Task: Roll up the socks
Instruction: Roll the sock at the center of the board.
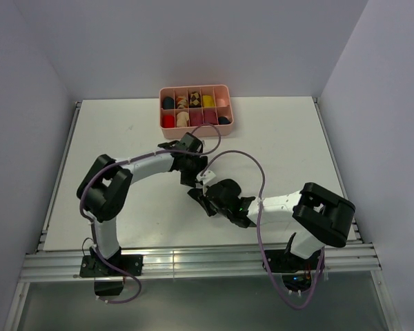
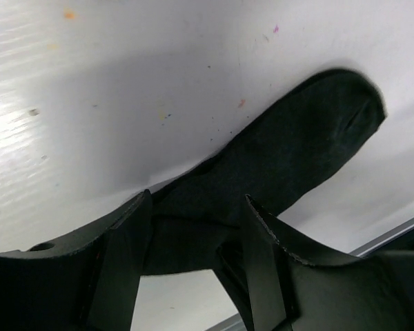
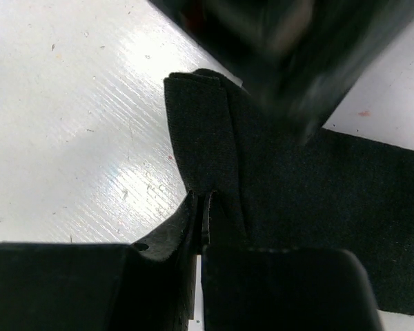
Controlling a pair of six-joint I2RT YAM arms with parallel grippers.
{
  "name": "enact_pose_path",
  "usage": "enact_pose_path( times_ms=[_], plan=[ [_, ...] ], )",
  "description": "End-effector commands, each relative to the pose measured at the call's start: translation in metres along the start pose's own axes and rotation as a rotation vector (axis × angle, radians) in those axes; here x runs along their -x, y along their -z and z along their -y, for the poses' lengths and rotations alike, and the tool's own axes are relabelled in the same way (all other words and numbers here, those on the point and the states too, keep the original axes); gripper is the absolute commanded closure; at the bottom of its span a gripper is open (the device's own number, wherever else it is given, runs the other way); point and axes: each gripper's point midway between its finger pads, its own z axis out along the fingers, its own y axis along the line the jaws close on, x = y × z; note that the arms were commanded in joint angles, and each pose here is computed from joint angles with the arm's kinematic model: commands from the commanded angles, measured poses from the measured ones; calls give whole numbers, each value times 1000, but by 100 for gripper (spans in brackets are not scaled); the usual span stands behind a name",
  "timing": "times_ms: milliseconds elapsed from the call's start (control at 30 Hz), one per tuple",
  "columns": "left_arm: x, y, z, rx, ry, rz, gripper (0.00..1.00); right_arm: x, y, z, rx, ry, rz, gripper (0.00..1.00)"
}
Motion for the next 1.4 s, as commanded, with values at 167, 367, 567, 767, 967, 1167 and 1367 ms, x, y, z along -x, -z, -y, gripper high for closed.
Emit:
enact_pose_path(
  times_ms=[167, 367, 567, 767, 967, 1167, 1367],
  plan=[
    [-13, -23, 10, -24, -230, -82, 45, -23, -1, 1, 8, 54, -102, 100],
    [-25, -36, 10, 16, -274, -104, 54, -20, -3, -1, 12, 63, -107, 100],
    [-24, -46, -7, 116, -232, -80, 98, -16, -3, -2, 16, 68, -110, 100],
    [-12, -43, -28, 207, -79, -8, 100, -17, 7, -4, 27, 9, -101, 100],
    [7, -34, -35, 196, 18, 64, 100, -14, 17, -13, 82, -43, -84, 100],
    [20, -30, -32, 182, 38, 102, 100, -5, 25, -15, 98, -69, -56, 100],
    [20, -32, -31, 171, 32, 107, 99, -15, 18, -18, 195, -148, -102, 100]
  ],
)
